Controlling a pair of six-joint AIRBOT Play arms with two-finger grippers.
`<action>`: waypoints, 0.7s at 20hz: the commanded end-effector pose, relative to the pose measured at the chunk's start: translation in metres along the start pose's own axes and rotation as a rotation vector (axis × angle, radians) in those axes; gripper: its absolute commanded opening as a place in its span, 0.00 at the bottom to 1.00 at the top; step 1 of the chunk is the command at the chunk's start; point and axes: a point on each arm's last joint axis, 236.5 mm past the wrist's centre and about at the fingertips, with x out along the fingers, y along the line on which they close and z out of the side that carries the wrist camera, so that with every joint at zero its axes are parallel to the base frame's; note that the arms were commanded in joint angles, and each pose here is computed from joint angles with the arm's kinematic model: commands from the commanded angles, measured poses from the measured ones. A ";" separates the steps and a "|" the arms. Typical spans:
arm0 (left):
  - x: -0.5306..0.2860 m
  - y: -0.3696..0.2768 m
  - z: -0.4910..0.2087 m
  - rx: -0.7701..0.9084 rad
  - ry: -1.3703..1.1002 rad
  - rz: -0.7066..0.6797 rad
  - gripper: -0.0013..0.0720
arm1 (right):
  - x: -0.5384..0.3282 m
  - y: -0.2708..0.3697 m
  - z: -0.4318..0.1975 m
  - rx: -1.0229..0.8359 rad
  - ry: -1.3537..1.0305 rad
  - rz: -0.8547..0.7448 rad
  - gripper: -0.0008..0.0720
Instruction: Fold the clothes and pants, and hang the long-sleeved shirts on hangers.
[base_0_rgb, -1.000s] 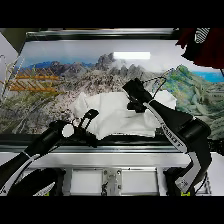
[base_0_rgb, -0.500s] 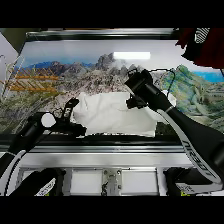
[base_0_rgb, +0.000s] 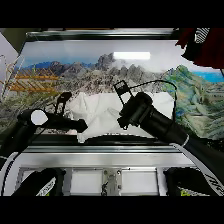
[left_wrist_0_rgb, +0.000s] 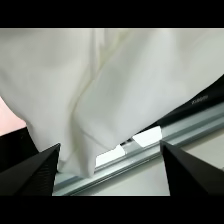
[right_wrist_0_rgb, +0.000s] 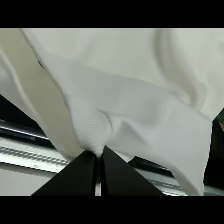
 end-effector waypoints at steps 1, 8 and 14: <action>-0.031 -0.016 0.050 -0.042 -0.163 -0.019 0.96 | -0.011 0.011 0.000 -0.016 -0.049 0.030 0.04; 0.007 -0.096 0.093 0.106 -0.093 -0.083 0.96 | -0.034 0.004 0.005 0.016 -0.127 0.072 0.04; 0.066 -0.104 0.095 0.168 0.078 0.041 0.96 | -0.047 -0.001 0.004 0.025 -0.157 0.092 0.04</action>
